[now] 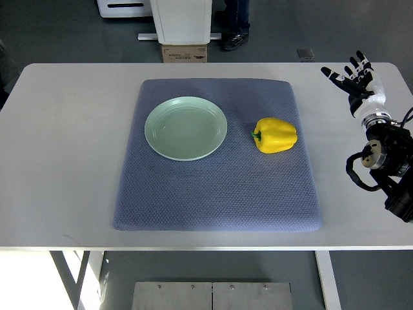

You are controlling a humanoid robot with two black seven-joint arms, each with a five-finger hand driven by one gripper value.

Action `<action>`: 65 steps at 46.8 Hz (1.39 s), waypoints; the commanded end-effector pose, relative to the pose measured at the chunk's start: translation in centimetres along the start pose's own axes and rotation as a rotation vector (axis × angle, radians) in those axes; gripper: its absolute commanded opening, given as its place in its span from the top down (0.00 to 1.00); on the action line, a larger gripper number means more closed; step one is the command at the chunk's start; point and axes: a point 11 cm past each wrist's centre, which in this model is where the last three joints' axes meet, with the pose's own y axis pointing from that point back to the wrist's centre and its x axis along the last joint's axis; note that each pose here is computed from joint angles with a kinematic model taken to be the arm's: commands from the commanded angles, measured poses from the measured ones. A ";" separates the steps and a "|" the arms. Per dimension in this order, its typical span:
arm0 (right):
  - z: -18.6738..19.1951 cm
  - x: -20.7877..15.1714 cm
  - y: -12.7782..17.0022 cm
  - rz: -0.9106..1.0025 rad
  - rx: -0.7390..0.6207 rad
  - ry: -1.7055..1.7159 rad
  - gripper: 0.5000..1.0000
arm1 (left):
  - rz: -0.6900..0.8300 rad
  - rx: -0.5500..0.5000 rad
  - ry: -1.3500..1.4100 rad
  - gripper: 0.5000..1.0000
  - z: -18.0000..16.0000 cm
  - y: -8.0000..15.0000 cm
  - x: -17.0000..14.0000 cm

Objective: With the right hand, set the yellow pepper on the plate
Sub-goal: 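Raise the right hand and swing it toward the yellow pepper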

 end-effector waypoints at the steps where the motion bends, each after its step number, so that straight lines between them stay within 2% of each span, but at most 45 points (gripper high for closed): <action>1: 0.0 0.0 0.0 0.000 0.000 0.000 0.00 | 0.001 0.001 0.000 0.00 0.0 0.0 0.0; 43: 1.1 1.2 0.6 0.035 -0.025 0.014 0.00 | 0.002 0.002 0.000 0.00 0.0 0.0 0.0; 55: 2.2 1.1 1.0 0.039 -0.042 0.009 0.00 | 0.002 0.004 0.000 0.00 -0.1 0.0 0.1; 65: 1.6 0.1 0.7 0.008 -0.029 0.013 0.00 | 0.002 0.004 0.000 0.00 -0.1 0.0 0.1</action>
